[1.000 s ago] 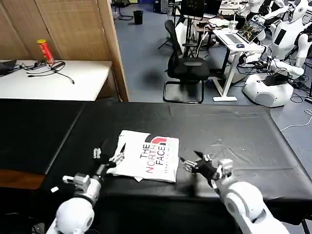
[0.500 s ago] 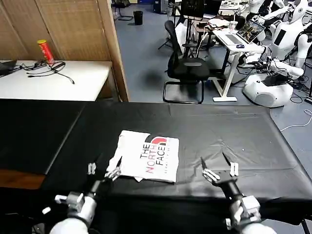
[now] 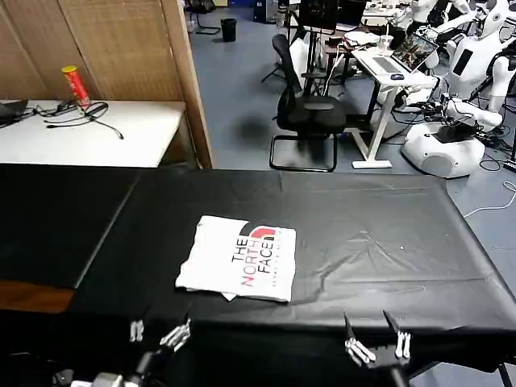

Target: Fold and organize the clothes.

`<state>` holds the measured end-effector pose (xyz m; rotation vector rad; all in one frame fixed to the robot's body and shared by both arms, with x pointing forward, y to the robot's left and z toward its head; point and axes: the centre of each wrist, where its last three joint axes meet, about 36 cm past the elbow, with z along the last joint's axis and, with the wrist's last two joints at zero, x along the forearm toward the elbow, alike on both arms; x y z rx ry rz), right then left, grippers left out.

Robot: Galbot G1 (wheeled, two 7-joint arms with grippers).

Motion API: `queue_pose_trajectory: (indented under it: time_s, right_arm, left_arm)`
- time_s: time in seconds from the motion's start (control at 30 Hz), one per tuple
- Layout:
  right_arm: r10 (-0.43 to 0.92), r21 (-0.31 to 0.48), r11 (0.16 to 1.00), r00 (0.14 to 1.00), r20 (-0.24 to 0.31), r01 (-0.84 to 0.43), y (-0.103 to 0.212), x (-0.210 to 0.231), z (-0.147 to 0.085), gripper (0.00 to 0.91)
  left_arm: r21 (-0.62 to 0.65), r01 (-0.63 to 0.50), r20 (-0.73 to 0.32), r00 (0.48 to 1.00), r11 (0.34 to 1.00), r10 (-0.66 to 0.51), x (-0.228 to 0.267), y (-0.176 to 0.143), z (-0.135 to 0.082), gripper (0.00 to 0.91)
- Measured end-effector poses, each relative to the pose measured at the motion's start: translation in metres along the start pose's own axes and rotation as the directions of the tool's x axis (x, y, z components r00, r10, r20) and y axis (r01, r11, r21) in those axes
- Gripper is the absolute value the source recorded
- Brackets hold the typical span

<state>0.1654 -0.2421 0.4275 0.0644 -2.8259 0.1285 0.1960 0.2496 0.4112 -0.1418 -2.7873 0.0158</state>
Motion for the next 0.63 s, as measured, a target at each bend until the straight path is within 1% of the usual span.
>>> queue_pose_trajectory:
  time_s: [0.13, 0.3, 0.4, 0.63]
  right_arm:
    - [0.023, -0.043, 0.999, 0.997, -0.073, -0.027, 0.003, 0.012, -0.003, 0.878]
    - [0.068, -0.055, 0.996, 0.987, -0.145, -0.076, 0.005, 0.021, -0.002, 0.878]
    - [0.069, -0.054, 0.995, 0.985, -0.158, -0.079, 0.005, 0.023, -0.001, 0.878]
    - [0.068, -0.054, 0.995, 0.984, -0.163, -0.078, 0.005, 0.024, -0.001, 0.878]
  left_arm:
    - [0.014, 0.027, -0.055, 0.998, 1.0, -0.026, 0.011, 0.003, -0.002, 0.878]
    - [0.026, 0.041, -0.095, 0.995, 0.999, -0.039, 0.018, 0.008, -0.007, 0.878]
    - [0.021, 0.046, -0.108, 0.993, 0.999, -0.043, 0.02, 0.011, -0.009, 0.878]
    - [0.004, 0.053, -0.121, 0.991, 0.999, -0.052, 0.021, 0.017, -0.012, 0.878]
